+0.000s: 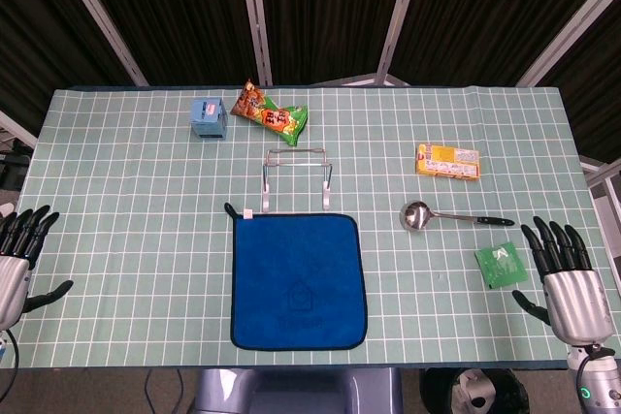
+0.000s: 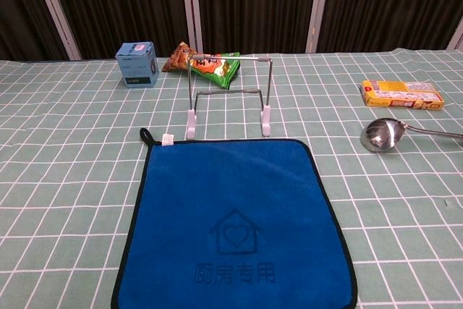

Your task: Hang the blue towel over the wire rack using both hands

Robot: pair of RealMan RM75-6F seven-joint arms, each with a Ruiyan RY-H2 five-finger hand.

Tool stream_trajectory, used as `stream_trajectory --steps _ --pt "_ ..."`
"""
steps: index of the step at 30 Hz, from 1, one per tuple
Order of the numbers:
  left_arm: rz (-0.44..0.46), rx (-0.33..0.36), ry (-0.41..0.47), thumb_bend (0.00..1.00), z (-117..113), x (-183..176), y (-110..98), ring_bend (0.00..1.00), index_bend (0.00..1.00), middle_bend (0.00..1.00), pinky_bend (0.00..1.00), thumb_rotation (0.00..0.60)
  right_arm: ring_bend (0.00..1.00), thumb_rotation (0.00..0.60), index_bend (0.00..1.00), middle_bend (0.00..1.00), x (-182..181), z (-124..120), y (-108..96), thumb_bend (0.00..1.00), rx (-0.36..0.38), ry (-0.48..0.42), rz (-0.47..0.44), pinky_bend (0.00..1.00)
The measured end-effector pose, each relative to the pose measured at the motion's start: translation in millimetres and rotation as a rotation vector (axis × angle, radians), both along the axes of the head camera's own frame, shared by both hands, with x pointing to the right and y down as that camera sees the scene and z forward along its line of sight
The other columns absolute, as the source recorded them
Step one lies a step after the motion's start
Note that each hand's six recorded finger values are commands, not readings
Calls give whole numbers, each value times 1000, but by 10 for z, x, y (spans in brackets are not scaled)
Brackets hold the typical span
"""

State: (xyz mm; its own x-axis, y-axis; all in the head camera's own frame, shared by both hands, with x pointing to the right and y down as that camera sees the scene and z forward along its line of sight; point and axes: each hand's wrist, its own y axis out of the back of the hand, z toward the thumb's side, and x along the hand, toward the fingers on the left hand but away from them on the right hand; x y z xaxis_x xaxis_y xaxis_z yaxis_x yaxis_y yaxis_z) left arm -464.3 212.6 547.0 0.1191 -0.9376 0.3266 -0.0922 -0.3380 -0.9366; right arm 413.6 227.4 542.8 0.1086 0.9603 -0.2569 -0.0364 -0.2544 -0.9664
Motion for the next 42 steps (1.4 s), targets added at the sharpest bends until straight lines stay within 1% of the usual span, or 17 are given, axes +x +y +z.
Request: stream_trajectory --steps 9,12,15,18,20,21,22,25,28,34,39,42 --pt "-10 -6 -17 0 1 -25 11 0 0 0 0 600 0 600 0 0 -8 39 7 0 -24 8 0 0" --pt "-16 -9 -14 0 -6 -25 18 0 0 0 0 600 0 600 0 0 -33 105 16 0 -56 2 -14 0" --pt "-19 -8 -9 0 -18 -13 5 0 0 0 0 600 0 600 0 0 -120 233 4 0 -114 -17 -59 0" --pt "-19 -12 -8 0 -9 7 -13 0 0 0 0 600 0 600 0 0 -304 411 -56 0 -182 -49 -160 0" --pt "-19 -13 -16 0 3 14 -23 0 0 0 0 600 0 600 0 0 -512 553 -133 0 -232 -84 -266 0" --pt "-20 -14 -20 0 11 17 -26 0 0 0 0 600 0 600 0 0 -567 588 -156 0 -242 -90 -294 0" --pt "-23 -15 -22 0 19 18 -30 0 0 0 0 600 0 600 0 0 -678 657 -201 0 -263 -99 -351 0" --pt "-36 -19 -22 0 40 10 -44 0 0 0 0 600 0 600 1 0 -961 835 -307 0 -310 -119 -478 0" --pt "-50 -19 -28 0 50 -13 -61 0 0 0 0 600 0 600 19 0 -1243 1013 -391 0 -342 -130 -585 0" --pt "-74 -29 -53 0 100 -64 -92 0 0 0 0 600 0 600 45 0 -1748 1326 -455 0 -352 -107 -766 0" --pt "-83 -30 -64 0 123 -87 -101 0 0 0 0 600 0 600 64 0 -1963 1517 -462 0 -311 -36 -886 0" --pt "-88 -34 -69 0 139 -101 -103 0 0 0 0 600 0 600 67 0 -2123 1635 -457 0 -291 -22 -936 0"
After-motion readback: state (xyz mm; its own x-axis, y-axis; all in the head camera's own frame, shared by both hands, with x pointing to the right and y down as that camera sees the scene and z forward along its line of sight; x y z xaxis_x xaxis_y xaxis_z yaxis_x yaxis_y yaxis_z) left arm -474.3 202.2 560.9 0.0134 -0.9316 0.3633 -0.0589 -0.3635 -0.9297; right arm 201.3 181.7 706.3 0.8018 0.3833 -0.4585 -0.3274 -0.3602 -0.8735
